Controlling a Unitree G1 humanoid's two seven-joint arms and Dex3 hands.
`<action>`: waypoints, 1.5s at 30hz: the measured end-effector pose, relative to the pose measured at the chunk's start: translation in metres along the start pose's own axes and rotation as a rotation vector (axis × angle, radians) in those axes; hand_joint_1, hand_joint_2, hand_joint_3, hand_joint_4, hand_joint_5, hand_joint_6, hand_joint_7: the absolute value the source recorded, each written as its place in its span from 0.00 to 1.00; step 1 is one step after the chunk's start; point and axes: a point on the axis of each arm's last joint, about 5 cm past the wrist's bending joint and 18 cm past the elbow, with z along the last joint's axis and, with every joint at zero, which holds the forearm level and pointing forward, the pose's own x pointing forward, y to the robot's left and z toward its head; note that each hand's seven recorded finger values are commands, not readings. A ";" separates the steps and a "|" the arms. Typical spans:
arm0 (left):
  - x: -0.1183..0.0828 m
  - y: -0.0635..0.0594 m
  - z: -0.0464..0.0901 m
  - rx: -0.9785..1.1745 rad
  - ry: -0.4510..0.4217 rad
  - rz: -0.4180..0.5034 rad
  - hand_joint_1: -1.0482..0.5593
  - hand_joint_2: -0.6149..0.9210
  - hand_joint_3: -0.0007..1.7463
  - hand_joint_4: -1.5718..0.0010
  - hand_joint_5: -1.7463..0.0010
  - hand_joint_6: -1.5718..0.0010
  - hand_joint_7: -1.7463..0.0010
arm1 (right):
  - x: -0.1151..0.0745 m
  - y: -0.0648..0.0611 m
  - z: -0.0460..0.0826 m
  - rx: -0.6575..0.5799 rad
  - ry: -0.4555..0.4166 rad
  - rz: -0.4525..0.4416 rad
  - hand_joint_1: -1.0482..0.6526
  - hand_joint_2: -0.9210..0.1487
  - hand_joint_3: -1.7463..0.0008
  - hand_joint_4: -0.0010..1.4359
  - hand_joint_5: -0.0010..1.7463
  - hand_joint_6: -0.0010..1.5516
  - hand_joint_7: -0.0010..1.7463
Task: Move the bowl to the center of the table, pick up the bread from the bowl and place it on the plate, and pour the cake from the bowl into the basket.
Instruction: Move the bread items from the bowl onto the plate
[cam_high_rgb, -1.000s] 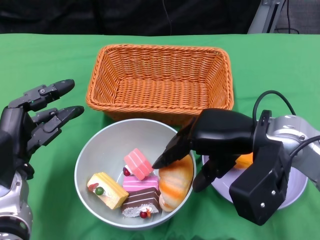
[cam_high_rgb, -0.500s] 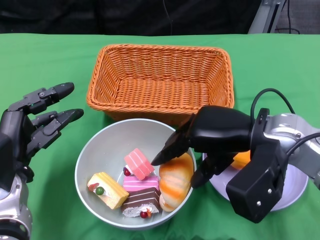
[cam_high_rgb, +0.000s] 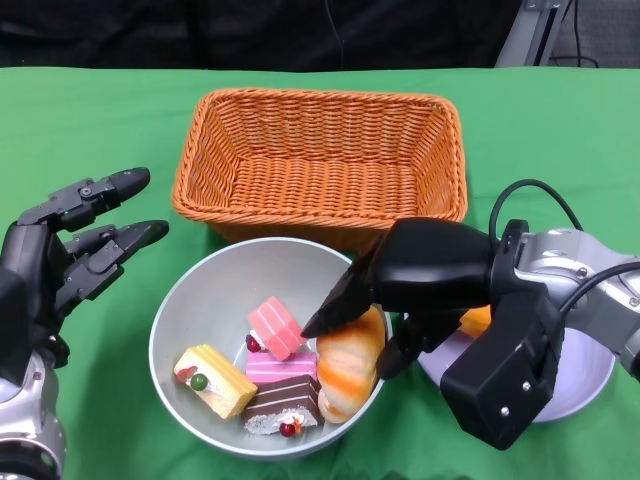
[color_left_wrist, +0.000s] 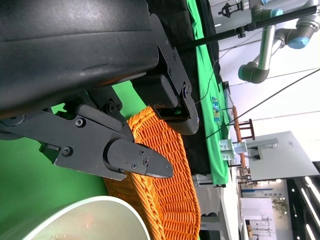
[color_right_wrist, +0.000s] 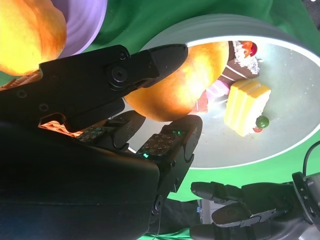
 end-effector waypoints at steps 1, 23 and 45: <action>0.000 0.000 0.000 -0.001 -0.001 0.000 0.41 1.00 0.06 0.32 1.00 0.42 1.00 | 0.001 0.000 0.000 -0.003 -0.001 -0.004 0.23 0.01 1.00 0.43 0.00 0.40 0.00; -0.001 -0.005 -0.001 -0.008 -0.019 0.010 0.42 1.00 0.07 0.32 1.00 0.43 1.00 | 0.016 -0.009 0.006 -0.097 0.045 0.125 0.20 0.04 1.00 0.31 0.00 0.37 0.00; -0.002 -0.008 -0.002 -0.030 -0.031 0.037 0.44 1.00 0.08 0.31 1.00 0.42 1.00 | 0.026 -0.009 0.012 -0.144 0.042 0.184 0.21 0.04 1.00 0.32 0.01 0.34 0.01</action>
